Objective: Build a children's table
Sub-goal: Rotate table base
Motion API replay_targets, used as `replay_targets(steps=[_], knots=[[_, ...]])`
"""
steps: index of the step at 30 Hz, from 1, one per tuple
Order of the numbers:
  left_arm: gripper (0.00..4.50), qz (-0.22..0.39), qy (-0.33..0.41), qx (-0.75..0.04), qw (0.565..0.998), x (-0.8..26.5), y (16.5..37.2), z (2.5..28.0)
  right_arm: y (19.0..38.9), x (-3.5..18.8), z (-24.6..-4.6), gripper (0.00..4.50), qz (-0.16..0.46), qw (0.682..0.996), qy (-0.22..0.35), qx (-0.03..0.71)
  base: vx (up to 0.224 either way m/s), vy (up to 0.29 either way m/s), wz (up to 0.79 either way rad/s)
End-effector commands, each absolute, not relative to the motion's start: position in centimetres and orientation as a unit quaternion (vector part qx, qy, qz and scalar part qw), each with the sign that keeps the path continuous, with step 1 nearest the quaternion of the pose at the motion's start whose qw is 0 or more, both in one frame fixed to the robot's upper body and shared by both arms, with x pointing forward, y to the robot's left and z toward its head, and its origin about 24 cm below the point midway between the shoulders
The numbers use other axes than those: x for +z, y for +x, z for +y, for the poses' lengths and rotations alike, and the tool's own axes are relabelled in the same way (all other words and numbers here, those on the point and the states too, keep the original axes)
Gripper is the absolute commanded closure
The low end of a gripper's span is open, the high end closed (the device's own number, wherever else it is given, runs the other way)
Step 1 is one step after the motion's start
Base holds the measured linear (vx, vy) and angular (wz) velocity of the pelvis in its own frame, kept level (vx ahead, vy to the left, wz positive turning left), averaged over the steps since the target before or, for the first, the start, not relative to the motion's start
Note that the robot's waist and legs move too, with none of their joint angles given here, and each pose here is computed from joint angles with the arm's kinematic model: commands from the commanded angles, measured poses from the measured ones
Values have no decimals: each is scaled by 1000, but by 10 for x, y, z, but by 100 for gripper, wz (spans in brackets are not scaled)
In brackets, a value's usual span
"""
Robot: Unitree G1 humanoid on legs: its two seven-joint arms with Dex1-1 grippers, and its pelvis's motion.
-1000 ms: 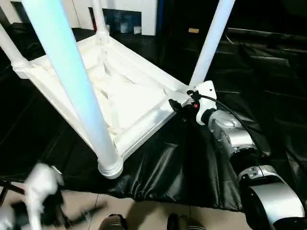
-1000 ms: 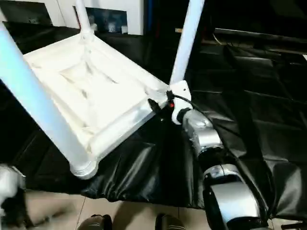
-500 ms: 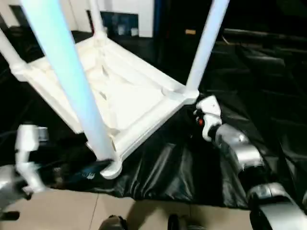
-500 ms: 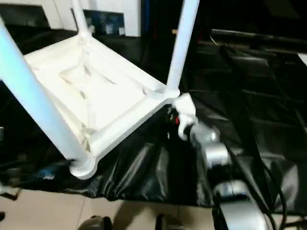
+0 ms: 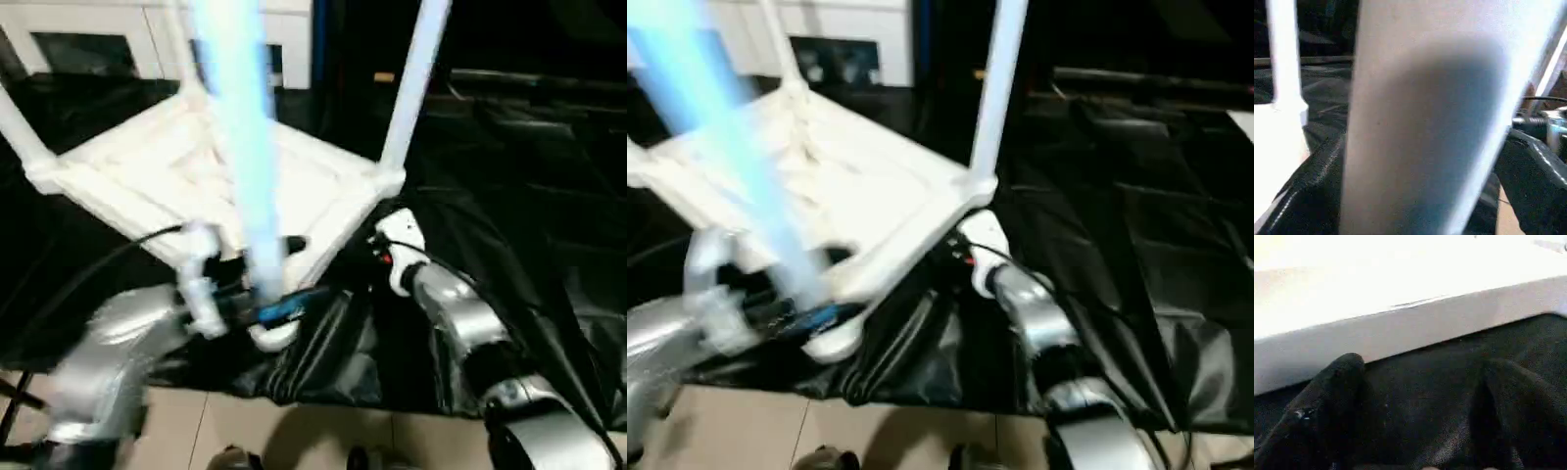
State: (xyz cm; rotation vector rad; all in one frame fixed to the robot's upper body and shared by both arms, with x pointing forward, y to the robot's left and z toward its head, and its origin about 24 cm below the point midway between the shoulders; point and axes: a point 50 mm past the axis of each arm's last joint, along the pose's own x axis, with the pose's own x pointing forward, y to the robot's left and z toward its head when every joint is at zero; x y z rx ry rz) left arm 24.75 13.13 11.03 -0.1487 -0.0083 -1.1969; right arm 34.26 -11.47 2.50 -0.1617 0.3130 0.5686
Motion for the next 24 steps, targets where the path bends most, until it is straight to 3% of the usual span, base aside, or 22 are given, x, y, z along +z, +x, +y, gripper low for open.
replay_targets(steps=[1, 6, 17, 24], knots=[[7, 3, -67, -578, 813, 105, 249, 112, 346, 31, -108, 0, 147, 942, -87, 289, 0, 0, 0], [7, -30, -82, -599, 796, 110, 259, 66, 350, 31, -108, 0, 146, 942, -91, 288, 0, 0, 0], [7, -53, -78, -599, 795, 111, 275, 7, 352, 30, -122, 0, 147, 951, -93, 257, 0, 0, 0], [7, -63, -37, -536, 841, 105, 293, 9, 354, 31, -136, 0, 145, 957, -98, 232, 0, 0, 0]])
